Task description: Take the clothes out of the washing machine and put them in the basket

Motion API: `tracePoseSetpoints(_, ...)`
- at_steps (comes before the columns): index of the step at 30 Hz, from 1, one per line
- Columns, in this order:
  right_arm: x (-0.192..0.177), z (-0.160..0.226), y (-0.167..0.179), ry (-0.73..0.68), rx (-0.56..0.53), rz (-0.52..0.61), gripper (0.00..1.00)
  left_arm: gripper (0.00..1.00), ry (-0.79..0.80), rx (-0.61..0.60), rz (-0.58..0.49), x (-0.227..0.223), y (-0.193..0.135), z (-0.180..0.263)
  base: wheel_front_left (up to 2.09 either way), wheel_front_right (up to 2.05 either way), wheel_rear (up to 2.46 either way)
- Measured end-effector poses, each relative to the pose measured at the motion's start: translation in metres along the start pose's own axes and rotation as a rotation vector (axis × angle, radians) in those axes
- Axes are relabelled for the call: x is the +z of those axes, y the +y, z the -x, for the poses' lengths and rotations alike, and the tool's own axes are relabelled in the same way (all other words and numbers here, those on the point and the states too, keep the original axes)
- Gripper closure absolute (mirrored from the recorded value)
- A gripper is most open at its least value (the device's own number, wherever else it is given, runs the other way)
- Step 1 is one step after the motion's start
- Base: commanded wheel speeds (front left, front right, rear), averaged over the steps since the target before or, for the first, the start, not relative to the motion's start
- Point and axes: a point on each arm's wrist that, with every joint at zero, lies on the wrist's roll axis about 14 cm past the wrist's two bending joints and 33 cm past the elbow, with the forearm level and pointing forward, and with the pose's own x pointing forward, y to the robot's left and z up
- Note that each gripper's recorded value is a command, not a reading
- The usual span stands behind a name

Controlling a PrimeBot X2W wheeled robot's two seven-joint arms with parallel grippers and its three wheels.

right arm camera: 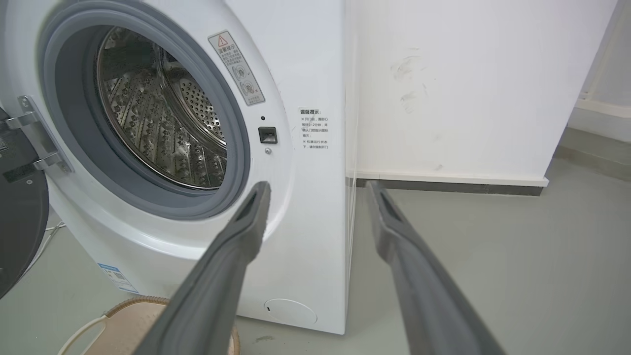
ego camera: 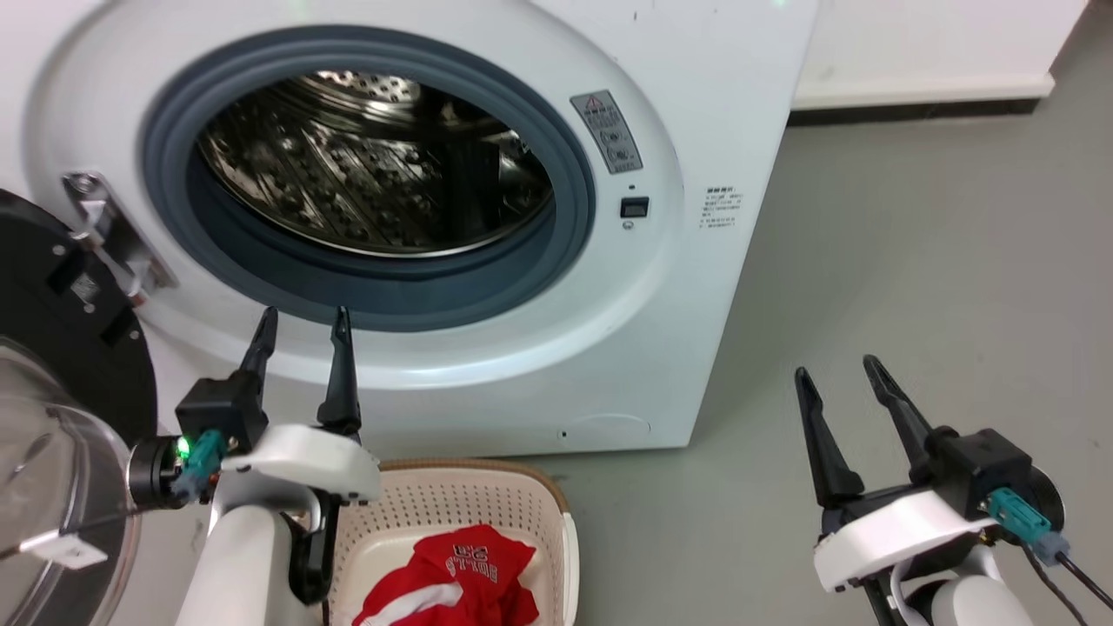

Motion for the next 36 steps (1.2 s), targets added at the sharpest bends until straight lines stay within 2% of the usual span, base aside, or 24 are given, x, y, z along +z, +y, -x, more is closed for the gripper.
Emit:
tracePoseSetpoints(7,0.011,0.017,0.0,-0.023,-0.008,0.008,0.0,0.0,-0.09,-0.009,-0.048,0.031,-0.003,0.036,0.0,0.0,0.0)
tracePoseSetpoints(16,0.018,0.027,0.002,-0.034,-0.007,0.02,0.0,0.0,-0.022,0.009,-0.035,0.008,-0.005,0.075,0.0,0.0,0.0)
tracePoseSetpoints(36,0.017,0.032,0.001,-0.029,-0.013,0.015,0.0,0.0,-0.014,0.009,-0.044,0.007,-0.006,0.08,0.0,0.0,0.0)
